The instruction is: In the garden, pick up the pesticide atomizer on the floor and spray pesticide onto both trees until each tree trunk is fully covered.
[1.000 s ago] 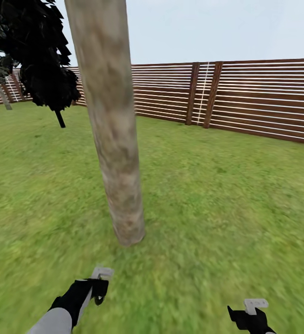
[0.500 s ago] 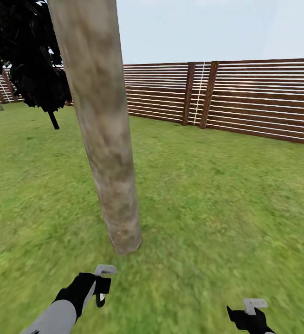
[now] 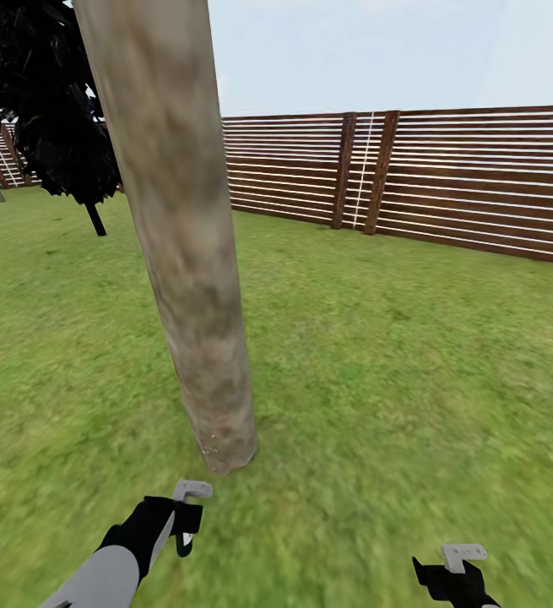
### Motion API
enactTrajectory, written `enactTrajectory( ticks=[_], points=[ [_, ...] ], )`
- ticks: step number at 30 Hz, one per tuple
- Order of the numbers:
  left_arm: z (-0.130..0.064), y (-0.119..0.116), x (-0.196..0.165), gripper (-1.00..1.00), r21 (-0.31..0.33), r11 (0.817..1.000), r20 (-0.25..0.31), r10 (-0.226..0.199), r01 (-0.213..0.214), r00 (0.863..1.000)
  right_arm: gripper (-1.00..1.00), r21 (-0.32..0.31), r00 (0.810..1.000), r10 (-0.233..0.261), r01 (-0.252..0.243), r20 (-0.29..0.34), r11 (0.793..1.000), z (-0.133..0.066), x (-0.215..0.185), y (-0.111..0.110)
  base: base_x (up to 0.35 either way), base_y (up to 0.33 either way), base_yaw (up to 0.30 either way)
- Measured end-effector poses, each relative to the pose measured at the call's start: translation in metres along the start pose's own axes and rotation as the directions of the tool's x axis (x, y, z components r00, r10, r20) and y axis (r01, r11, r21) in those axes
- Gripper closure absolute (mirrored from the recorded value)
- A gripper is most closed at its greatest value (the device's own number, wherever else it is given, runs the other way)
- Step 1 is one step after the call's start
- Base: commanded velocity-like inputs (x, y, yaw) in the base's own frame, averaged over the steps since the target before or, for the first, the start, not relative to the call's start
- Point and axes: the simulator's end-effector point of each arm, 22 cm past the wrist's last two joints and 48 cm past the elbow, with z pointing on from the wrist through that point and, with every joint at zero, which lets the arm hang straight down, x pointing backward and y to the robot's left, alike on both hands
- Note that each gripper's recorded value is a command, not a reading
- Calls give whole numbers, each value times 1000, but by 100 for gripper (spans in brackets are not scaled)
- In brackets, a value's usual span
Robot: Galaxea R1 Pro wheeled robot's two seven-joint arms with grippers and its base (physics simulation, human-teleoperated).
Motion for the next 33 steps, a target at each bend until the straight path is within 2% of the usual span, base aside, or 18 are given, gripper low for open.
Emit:
enactTrajectory(
  ticks=[9,13,21,26,29,30,32,33],
  points=[
    [16,1,8,100,1,1000,6,-6,6,1000,-100,-1,1000,-1,1,1,1000,13,13,2,0,0,0],
    [22,2,1,100,-2,1000,61,3,-3,998,-100,-2,1000,0,0,5,1000,18,17,4,0,0,0],
    [33,3,4,100,-4,1000,75,4,-4,997,-100,-4,1000,0,0,13,1000,28,26,6,0,0,0],
    [40,19,1,100,-25,1000,89,1,1,996,-100,-2,1000,0,0,8,1000,36,37,6,0,0,0],
    [41,20,0,100,-29,1000,92,10,-7,996,-100,1,1000,1,-1,9,1000,37,38,6,0,0,0],
    [41,19,-1,100,-29,1000,96,15,-12,995,-100,3,1000,0,0,21,1000,37,35,5,0,0,0],
    [41,19,-2,100,-28,1000,101,15,-12,995,-100,5,994,-14,14,109,1000,35,16,5,-133,23,0],
    [41,19,-2,100,-29,1000,102,15,-12,995,-100,6,991,-18,17,131,1000,35,11,4,-258,68,0]
  ],
)
